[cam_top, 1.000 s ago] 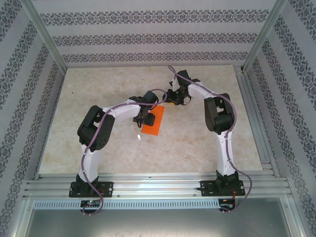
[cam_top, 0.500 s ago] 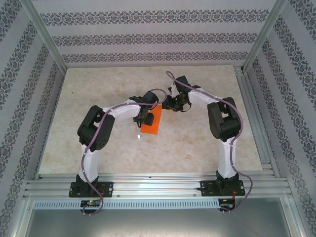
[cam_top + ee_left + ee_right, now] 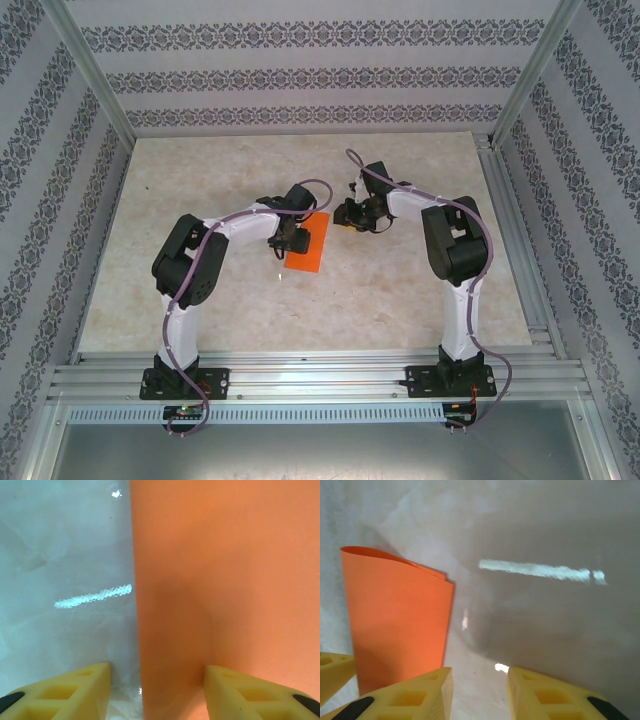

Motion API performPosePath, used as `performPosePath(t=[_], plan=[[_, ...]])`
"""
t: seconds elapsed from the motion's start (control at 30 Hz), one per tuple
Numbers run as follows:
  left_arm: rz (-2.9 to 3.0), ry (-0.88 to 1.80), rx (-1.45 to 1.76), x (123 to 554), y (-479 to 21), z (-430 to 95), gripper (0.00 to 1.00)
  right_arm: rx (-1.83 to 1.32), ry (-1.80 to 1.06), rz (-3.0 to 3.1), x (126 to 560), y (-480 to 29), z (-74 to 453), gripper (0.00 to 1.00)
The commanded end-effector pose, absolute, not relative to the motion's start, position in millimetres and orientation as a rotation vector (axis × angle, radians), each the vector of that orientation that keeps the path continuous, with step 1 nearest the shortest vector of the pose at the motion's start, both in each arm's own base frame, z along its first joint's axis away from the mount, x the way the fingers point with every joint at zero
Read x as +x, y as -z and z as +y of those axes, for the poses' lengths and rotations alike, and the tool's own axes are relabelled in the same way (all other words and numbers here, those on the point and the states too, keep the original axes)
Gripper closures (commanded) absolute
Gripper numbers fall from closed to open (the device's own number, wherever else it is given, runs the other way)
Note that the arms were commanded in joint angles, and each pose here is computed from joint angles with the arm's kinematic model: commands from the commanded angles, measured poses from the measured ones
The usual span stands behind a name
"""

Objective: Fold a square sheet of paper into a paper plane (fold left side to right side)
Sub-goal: First fold in half a square sheet of paper at the center of the table, then hold the square sheet of paper at the center of the table.

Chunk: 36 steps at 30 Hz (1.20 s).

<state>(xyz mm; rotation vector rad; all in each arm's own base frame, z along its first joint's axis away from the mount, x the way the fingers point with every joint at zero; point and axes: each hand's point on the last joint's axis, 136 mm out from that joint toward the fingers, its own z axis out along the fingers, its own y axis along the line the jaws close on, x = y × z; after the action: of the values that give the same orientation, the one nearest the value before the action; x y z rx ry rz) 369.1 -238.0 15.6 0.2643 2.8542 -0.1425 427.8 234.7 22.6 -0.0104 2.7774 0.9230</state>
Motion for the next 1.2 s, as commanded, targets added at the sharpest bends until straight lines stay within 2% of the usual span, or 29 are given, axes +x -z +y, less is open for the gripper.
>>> performPosePath(t=[0.0,0.47,1.17], plan=[[2.992,0.345,0.272,335,12,-255,0.48,-0.01,-0.95,2.72,428,-43,232,0.65],[2.968,0.361,0.25,344,1,-249,0.47,0.044,-0.958,2.739,416,-30,221,0.65],[2.995,0.332,0.249,340,14,-245,0.52,-0.01,-1.018,2.709,417,-48,250,0.66]])
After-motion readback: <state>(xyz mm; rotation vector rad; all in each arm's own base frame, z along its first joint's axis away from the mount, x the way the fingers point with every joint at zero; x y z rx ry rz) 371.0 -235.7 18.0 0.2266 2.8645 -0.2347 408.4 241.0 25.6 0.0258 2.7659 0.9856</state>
